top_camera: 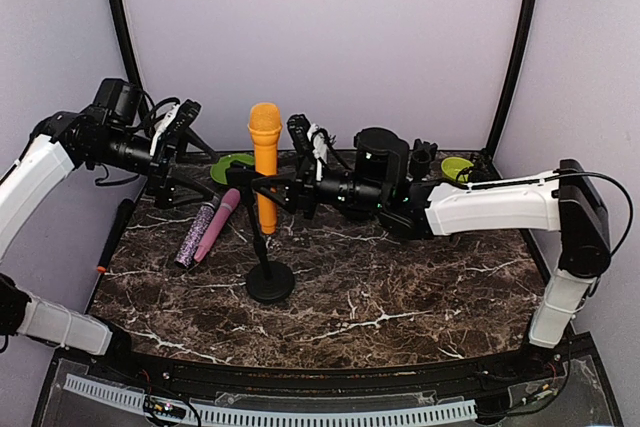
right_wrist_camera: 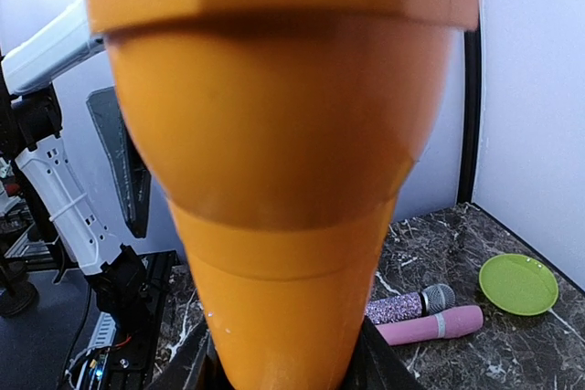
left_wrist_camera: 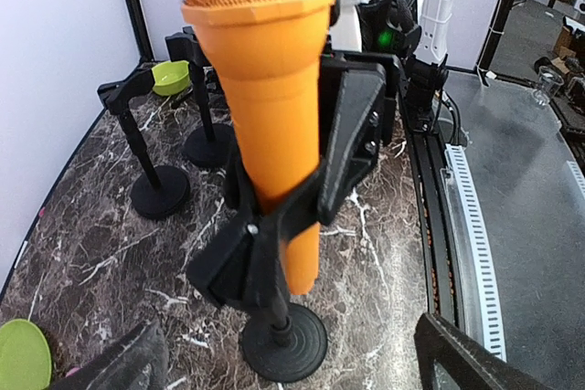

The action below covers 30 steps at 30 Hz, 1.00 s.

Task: Remove the microphone from the stand

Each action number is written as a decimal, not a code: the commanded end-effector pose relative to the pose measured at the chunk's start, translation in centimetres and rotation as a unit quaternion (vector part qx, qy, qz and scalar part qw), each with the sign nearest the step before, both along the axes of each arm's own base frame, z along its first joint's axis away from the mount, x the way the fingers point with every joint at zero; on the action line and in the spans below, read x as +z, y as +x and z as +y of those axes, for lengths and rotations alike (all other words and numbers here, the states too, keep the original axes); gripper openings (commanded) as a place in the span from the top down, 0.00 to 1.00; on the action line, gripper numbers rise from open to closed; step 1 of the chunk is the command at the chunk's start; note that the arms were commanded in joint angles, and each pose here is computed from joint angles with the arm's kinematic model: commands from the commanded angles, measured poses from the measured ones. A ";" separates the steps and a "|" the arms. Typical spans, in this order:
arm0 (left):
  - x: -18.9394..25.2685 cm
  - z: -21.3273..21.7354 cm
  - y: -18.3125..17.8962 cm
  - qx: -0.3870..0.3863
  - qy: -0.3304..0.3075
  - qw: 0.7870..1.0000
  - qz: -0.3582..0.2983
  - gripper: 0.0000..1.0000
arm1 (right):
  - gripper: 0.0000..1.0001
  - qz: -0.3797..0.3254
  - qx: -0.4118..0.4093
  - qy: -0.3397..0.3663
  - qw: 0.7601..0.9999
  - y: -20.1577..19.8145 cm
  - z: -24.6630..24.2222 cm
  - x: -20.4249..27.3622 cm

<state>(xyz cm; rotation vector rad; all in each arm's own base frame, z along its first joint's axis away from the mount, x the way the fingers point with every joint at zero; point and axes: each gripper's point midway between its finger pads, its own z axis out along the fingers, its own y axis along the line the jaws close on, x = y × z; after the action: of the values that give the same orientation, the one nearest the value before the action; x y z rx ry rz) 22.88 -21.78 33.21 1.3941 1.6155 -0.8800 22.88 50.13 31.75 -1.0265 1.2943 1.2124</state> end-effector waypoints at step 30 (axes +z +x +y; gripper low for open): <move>-0.1 -5.4 -0.1 -0.114 0.003 0.993 -0.033 0.30 | 0.72 0.007 0.027 0.006 1.000 -1.6 -2.3 5.5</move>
<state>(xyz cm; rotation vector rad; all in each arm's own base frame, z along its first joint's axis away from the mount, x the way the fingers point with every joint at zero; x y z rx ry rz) 22.86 -26.84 32.54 1.6053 1.4705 -0.9612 21.70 47.15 36.61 -1.0233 1.2769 1.2248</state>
